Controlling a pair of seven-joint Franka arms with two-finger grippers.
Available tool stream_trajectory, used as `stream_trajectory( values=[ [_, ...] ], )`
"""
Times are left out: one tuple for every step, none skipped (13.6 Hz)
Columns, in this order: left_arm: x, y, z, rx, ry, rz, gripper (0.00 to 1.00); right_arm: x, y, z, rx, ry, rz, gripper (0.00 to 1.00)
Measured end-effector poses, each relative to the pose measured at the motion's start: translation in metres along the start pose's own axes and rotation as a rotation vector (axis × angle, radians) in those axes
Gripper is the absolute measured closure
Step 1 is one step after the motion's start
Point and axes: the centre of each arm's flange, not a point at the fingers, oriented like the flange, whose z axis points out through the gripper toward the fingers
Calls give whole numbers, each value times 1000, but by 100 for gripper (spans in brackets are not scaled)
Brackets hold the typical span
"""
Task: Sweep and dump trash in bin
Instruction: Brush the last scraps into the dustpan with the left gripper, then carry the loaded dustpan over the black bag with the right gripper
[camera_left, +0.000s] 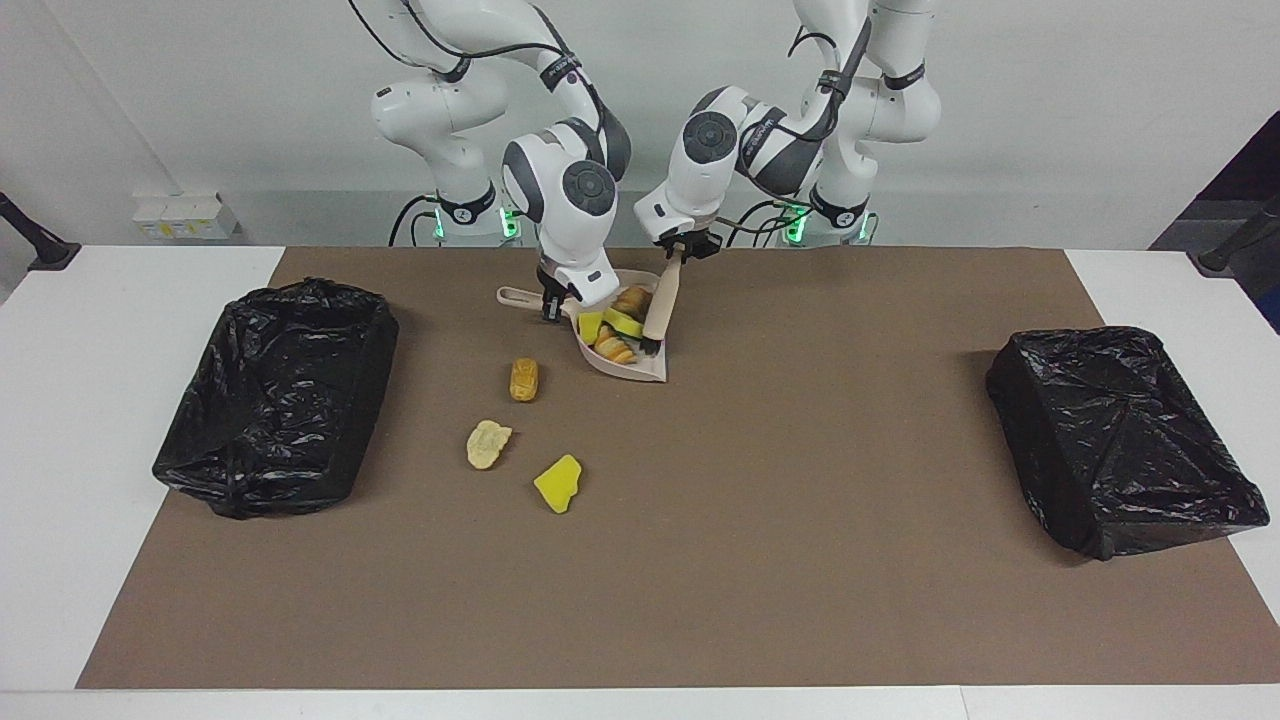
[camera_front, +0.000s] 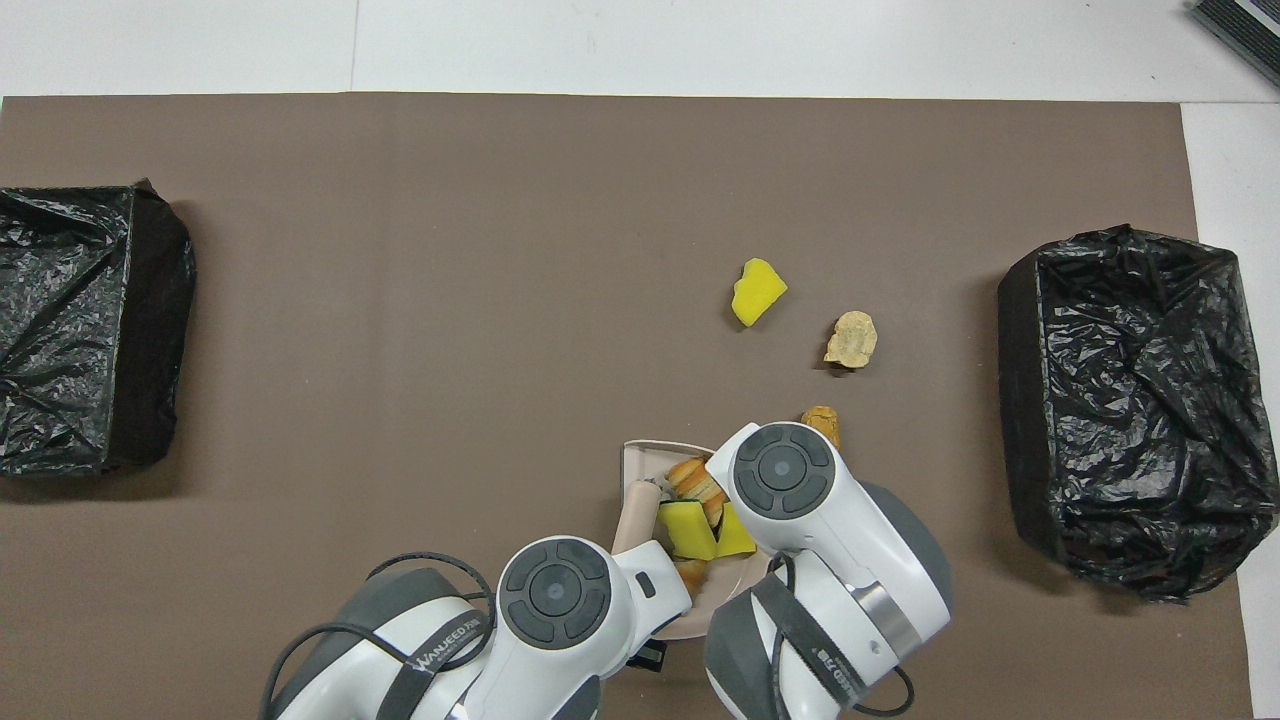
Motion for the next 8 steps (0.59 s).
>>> stream_trajectory(
  values=[
    [-3,3,0,6,-13,-8,74,0,0,0,5,5,1,68],
    [-5,3,0,12,-28,-15,74,0,0,0,10,10,1,68],
    [-6,2,-4,14,-31,-26,74,-3,3,1,15,13,3,68],
    [-6,0,-10,14,-30,-45,74,-9,7,3,25,21,5,68],
    [-6,-5,-15,14,-26,-68,74,-17,13,6,44,39,4,68],
    [-5,-10,-23,11,-19,-95,74,-25,19,9,63,60,2,68],
    [-5,-18,-30,12,-19,-119,74,-34,26,11,78,82,6,68],
    [-9,-25,-37,20,-31,-141,74,-44,33,10,84,100,11,68]
  ],
)
